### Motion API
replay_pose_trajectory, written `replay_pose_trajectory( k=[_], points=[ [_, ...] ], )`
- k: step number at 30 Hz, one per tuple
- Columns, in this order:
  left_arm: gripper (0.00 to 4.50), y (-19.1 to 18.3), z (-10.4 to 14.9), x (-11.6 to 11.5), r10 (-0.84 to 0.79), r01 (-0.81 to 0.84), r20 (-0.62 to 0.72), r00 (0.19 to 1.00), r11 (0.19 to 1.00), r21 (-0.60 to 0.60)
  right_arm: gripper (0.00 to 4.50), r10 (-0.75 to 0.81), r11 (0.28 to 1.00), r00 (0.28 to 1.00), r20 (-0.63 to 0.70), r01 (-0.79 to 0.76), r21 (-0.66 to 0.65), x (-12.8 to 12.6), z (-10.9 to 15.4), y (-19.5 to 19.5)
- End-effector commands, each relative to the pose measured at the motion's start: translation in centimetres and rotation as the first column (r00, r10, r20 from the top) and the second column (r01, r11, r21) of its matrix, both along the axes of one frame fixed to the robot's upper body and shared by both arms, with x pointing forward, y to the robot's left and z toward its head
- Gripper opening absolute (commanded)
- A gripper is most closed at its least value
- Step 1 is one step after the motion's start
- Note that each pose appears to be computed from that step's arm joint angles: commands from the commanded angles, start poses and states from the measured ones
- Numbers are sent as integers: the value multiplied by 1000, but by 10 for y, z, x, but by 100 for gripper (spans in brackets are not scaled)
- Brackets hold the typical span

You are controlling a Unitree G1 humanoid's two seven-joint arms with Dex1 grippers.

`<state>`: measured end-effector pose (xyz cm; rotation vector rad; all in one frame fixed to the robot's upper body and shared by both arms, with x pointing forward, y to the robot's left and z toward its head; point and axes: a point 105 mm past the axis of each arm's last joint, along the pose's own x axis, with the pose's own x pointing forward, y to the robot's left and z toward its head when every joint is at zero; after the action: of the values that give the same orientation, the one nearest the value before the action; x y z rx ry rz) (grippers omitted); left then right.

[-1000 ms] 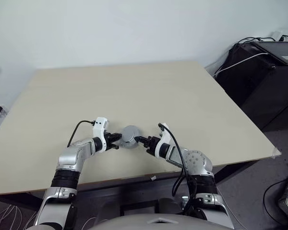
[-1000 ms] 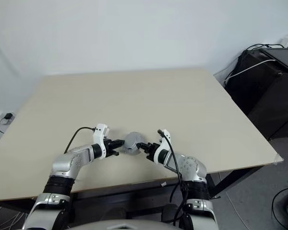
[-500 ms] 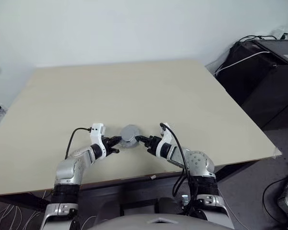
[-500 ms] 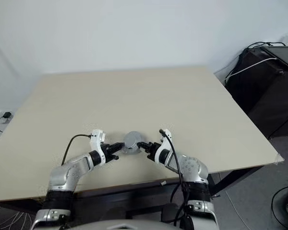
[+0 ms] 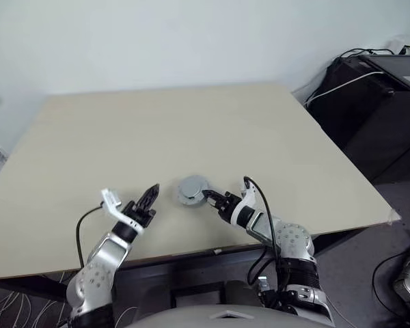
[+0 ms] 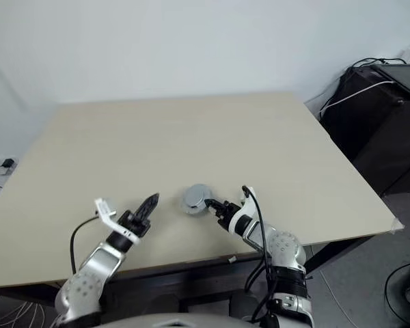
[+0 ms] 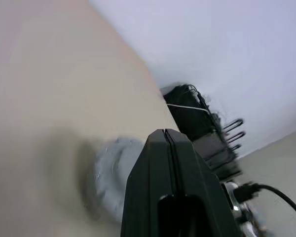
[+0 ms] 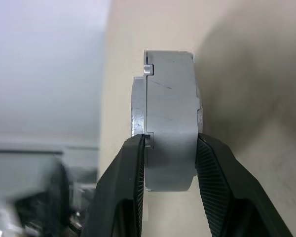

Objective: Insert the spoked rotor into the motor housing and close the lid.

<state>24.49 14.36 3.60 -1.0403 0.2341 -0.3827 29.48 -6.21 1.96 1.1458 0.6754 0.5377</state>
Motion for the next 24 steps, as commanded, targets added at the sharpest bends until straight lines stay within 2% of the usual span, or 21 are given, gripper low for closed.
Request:
replay_pose_trajectory(
  k=[1, 3, 9, 14, 15, 24],
  points=[
    [18, -17, -2, -13, -5, -1, -36, 999, 988, -157, 121, -15, 968, 987, 158, -25, 250, 4, 56, 28],
    [62, -19, -6, -19, -5, -8, -63, 998, 979, -204, 121, -18, 963, 985, 174, -30, 269, 4, 63, 29],
    [261, -26, -6, -26, -16, -13, -89, 996, 950, -312, 121, 0, 950, 981, 192, -61, 307, 2, 76, 35],
    [428, -31, -3, -28, -24, -11, -85, 996, 921, -390, 121, 36, 953, 984, 175, -86, 291, -2, 72, 40],
    [447, -32, -2, -28, -27, -10, -86, 996, 916, -400, 121, 39, 953, 984, 171, -88, 290, -3, 72, 41],
    [447, -44, 5, -27, -51, 24, -49, 998, 898, -439, 121, 142, 949, 984, 103, -165, 268, -19, 57, 54]
  ],
)
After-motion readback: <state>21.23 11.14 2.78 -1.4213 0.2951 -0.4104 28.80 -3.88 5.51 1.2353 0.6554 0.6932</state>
